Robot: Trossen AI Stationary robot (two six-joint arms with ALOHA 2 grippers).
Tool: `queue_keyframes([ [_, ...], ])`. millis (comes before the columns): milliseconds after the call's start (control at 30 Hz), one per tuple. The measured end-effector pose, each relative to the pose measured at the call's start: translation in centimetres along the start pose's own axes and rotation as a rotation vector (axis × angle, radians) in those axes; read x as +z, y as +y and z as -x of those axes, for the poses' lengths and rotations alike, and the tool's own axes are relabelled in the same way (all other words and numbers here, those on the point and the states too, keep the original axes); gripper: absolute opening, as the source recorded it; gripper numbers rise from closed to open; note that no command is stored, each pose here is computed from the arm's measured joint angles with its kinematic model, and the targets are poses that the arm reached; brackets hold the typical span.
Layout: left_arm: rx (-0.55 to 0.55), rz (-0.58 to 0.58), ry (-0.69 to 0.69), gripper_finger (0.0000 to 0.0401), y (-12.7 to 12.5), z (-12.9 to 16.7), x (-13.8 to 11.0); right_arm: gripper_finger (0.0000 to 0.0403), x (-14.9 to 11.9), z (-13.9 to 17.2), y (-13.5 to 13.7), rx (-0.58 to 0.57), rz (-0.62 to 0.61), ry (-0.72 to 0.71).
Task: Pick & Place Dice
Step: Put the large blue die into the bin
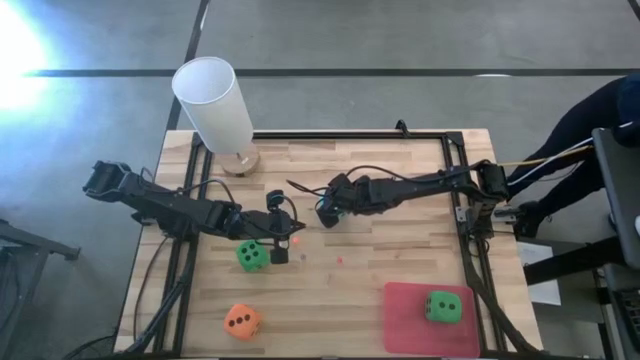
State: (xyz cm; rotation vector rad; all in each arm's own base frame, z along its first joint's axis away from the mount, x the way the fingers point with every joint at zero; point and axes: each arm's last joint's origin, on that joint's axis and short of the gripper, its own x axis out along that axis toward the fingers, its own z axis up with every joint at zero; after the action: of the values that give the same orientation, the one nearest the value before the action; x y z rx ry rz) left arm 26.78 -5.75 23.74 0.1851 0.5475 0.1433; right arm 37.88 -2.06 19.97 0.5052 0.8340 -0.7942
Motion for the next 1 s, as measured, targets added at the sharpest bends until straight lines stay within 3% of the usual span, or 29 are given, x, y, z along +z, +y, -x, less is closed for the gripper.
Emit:
queue_keyframes([
  [1000, 0.000, 0.000, 0.000, 0.0019, 0.00, 0.00, 0.00, 0.0400, -0.37, -0.34, 0.07, -0.003, 0.009, 0.003],
])
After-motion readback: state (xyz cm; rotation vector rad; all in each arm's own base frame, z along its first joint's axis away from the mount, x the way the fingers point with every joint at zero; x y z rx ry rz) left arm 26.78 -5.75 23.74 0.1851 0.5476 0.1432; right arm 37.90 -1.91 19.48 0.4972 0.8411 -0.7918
